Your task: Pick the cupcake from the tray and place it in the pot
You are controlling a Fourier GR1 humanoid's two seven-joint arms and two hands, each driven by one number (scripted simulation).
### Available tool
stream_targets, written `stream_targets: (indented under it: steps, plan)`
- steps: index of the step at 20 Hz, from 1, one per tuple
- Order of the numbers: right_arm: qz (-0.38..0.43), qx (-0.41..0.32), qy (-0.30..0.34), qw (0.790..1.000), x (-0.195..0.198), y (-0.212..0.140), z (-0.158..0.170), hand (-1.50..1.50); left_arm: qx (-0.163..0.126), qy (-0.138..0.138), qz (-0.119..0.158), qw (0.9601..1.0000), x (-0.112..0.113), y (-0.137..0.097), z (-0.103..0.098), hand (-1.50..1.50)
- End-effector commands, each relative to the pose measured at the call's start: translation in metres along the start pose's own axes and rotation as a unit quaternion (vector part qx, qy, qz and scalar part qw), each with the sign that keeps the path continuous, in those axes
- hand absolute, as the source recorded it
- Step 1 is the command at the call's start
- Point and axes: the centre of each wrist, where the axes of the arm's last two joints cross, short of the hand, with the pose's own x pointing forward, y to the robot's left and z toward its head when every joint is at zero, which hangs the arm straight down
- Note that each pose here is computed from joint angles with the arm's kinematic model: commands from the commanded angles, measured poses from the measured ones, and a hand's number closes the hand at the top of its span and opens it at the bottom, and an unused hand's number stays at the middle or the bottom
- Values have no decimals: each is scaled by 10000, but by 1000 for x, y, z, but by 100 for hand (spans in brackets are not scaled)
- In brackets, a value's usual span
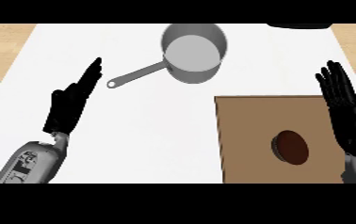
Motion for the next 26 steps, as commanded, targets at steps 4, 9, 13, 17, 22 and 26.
stream_targets:
  steps: [4,9,13,17,22,26]
  plan:
    - [471,-207,1417,9886,-36,26,46,150,-331,624,543,9960,-45,-10,19,0]
    - [2595,-2400,418,9345,-25,-25,39,-150,-499,1069,890,9890,-57,-28,30,0]
    - [1885,-3071,-871,9287,-13,43,54,-150,-652,1123,1008,9864,-71,-33,41,0]
    - [1770,-2897,-977,9355,25,74,87,-150,-705,1002,1031,9871,-72,-32,26,0]
    - [2264,-2357,773,9419,46,39,101,-150,-715,1003,986,9875,-73,-36,33,0]
    - [2023,-2213,1448,9429,69,53,94,-150,-779,997,965,9873,-76,-47,34,0]
